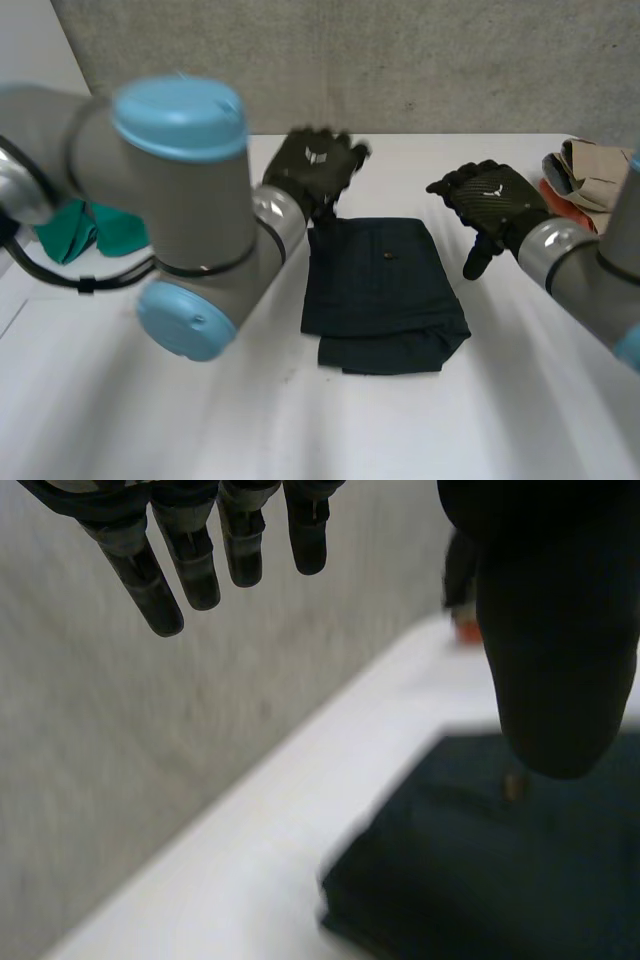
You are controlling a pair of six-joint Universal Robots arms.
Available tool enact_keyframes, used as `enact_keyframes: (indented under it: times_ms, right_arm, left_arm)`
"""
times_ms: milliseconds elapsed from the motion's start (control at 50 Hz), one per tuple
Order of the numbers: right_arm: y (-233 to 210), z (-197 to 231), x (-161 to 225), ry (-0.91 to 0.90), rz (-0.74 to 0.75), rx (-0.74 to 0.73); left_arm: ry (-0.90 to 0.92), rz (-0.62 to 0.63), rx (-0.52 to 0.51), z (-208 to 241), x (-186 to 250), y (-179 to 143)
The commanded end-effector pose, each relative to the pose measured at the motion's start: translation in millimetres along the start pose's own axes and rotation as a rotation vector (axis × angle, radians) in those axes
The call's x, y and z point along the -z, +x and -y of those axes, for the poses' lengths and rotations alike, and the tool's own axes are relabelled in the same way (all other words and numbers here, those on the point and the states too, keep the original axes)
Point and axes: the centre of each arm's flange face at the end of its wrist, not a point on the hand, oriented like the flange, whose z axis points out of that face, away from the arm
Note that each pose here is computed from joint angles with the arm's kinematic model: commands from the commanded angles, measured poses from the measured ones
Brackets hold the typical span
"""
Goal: Fold the laundry.
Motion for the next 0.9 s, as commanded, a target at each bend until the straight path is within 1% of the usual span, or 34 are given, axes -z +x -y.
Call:
enact_keyframes:
  times_ms: [20, 40, 120, 200, 260, 380, 480, 600, 700, 760, 780, 840, 880, 900]
  right_arm:
    - [-62.5, -32.1, 43.1, -0.016, 0.121, 0.014]
    - [-71.4, -35.8, 46.6, -0.013, 0.14, 0.018]
    - [-96.7, -47.5, 56.8, 0.036, 0.17, 0.028]
    - [-112.4, -71.5, 46.8, 0.042, 0.178, 0.033]
    - [-117.3, -83.2, 33.0, 0.065, 0.161, 0.048]
    - [-110.1, -78.7, 8.0, 0.153, 0.074, 0.067]
    - [-102.6, -80.9, -21.7, 0.195, -0.016, 0.077]
    - [-99.0, -78.3, -40.4, 0.223, -0.034, 0.075]
    - [-83.2, -59.2, -52.9, 0.28, -0.079, 0.07]
    - [-77.3, -45.8, -54.9, 0.317, -0.094, 0.077]
    - [-69.6, -31.3, -56.2, 0.356, -0.111, 0.082]
    - [-53.5, -13.9, -59.5, 0.399, -0.144, 0.088]
    - [-29.1, -3.4, -65.5, 0.421, -0.195, 0.094]
    - [-19.8, 0.4, -67.9, 0.432, -0.213, 0.098]
  left_arm:
    - [0.151, -0.21, 0.041, 39.8, 17.0, 9.0]
    - [0.167, -0.281, 0.053, 41.6, 19.4, 14.0]
    - [0.187, -0.424, 0.099, 45.1, 27.4, 23.5]
    - [0.17, -0.472, 0.136, 40.9, 30.4, 26.7]
    - [0.161, -0.473, 0.139, 37.5, 30.3, 27.0]
    - [0.144, -0.476, 0.142, 31.2, 28.8, 28.9]
    - [0.138, -0.477, 0.144, 28.9, 28.5, 29.0]
    - [0.134, -0.475, 0.145, 27.6, 27.7, 28.1]
    - [0.134, -0.474, 0.145, 27.5, 27.6, 27.0]
    - [0.137, -0.457, 0.145, 28.3, 26.2, 20.3]
    - [0.139, -0.452, 0.145, 28.9, 26.0, 18.2]
    - [0.158, -0.428, 0.143, 33.8, 23.6, 8.8]
    - [0.179, -0.414, 0.138, 40.5, 24.8, 3.0]
    - [0.212, -0.393, 0.13, 50.4, 26.9, -5.1]
